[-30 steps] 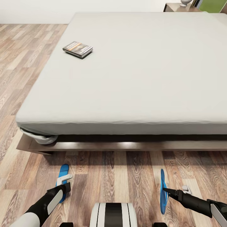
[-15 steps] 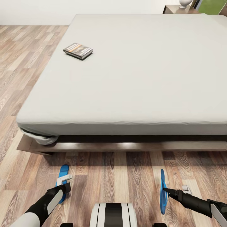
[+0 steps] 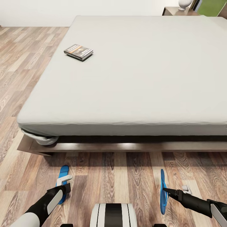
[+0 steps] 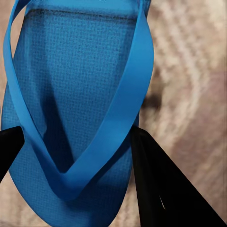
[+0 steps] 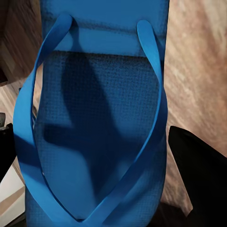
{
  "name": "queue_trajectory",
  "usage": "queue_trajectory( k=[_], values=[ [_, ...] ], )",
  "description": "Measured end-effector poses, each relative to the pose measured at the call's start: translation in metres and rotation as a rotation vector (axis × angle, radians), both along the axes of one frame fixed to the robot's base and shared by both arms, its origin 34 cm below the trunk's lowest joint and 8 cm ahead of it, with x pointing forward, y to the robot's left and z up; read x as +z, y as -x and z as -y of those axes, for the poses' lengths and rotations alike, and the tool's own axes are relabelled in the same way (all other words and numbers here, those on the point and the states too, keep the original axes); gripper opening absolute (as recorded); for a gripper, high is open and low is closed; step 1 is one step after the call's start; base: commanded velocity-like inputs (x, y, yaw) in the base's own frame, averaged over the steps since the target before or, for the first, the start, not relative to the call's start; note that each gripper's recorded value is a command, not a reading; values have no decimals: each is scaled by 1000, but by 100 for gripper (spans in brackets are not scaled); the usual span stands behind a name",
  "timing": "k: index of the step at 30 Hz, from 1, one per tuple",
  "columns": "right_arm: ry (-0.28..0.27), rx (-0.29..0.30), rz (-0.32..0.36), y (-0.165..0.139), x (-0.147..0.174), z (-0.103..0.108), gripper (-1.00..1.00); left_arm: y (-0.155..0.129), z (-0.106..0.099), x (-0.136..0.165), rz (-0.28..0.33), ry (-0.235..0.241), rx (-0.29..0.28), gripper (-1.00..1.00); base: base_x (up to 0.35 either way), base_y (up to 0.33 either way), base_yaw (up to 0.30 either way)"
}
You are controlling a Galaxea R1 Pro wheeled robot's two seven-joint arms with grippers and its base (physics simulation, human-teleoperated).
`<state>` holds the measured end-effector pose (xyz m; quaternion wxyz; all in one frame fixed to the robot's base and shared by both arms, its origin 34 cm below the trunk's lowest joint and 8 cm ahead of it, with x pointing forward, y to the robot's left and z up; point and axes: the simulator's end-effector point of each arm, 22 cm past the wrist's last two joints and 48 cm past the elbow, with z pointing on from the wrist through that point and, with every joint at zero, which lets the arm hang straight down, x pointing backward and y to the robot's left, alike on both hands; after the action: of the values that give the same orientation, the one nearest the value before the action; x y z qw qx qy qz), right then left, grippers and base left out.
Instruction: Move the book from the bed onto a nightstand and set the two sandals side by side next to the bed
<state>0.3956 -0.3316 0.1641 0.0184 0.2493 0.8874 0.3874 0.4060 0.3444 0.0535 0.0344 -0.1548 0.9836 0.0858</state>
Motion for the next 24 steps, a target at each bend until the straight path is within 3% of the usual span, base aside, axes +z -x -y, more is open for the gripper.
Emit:
queue_trajectory(
  k=[24],
  values=[
    [-2, -2, 1, 0, 0, 0, -100, 0, 0, 0, 0, 0, 0, -100, 0, 0, 0]
  ],
)
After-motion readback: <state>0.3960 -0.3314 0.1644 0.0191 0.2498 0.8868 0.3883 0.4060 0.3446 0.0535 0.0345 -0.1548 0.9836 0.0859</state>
